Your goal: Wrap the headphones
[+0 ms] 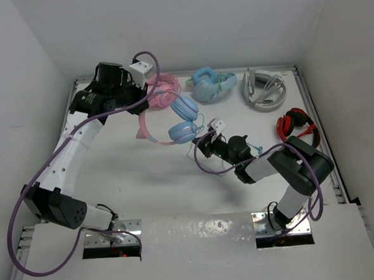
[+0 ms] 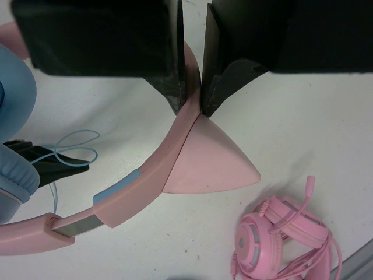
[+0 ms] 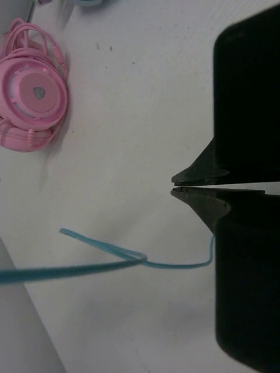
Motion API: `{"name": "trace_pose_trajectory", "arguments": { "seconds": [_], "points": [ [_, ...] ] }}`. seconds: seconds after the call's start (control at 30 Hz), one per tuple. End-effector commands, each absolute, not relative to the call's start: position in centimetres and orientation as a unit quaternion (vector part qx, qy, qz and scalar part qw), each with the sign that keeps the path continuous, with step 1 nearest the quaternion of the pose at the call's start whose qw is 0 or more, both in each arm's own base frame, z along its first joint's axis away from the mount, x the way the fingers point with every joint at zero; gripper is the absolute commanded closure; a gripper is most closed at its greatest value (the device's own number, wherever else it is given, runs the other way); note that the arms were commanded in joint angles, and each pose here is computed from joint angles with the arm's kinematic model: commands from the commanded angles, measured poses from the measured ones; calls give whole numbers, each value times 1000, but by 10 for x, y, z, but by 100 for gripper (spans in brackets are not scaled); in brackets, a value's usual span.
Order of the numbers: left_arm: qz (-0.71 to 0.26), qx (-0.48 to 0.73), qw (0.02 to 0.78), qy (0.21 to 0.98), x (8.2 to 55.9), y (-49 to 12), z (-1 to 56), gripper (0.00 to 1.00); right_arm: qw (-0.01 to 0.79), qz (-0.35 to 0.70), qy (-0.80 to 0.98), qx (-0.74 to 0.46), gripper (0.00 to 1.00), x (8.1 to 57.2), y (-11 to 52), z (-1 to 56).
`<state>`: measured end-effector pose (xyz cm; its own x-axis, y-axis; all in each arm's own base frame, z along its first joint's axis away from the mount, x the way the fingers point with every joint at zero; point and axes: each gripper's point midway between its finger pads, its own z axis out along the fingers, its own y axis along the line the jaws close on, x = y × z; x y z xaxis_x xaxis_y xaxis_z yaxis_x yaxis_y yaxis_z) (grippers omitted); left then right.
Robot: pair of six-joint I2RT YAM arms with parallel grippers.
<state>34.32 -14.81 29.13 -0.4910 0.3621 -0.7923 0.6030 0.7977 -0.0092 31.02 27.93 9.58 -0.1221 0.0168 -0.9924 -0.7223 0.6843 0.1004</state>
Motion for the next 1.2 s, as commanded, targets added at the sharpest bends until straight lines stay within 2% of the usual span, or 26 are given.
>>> {"name": "trace_pose_trajectory", "arguments": {
  "seconds": [0.0,0.1,0.23,0.33,0.43,0.47,0.6,0.67,0.73,0.77,0.83,0.87,0.9,0.97,1.1,1.17],
  "points": [
    [-165,264,470,826,354,-152,326,100,642,343,646,-231,100,309,284,135],
    [-160,253,477,826,356,-143,331,100,650,330,649,-218,100,307,274,138],
    [-153,245,480,828,358,-136,332,100,639,306,662,-243,54,299,266,131],
    [-155,242,482,827,359,-136,333,100,638,295,665,-254,48,287,255,129],
    [-158,242,486,825,360,-137,336,100,648,302,648,-262,37,276,251,139],
    [-158,243,486,825,360,-137,336,100,641,308,650,-268,29,273,253,137],
    [-163,242,481,827,360,-139,331,100,607,362,649,-282,10,282,287,147],
    [-165,242,480,827,360,-139,331,100,614,385,638,-260,10,294,299,164],
    [-169,240,478,828,359,-140,330,100,608,400,643,-238,11,303,306,156],
    [-172,241,477,827,359,-141,330,100,630,411,620,-224,17,310,310,172],
    [-185,248,473,825,356,-145,329,100,626,423,626,-194,32,322,315,164],
    [-189,250,473,824,355,-147,330,100,638,431,611,-185,45,327,319,174],
    [-198,257,469,822,352,-150,330,100,638,434,612,-174,73,331,320,173],
    [-206,261,462,822,348,-151,330,100,650,429,614,-129,98,340,310,170],
    [-202,266,462,821,346,-145,331,100,692,389,602,-82,100,341,267,180],
    [-181,264,460,828,348,-137,322,100,730,324,598,-67,100,341,231,195]
  ]
}}
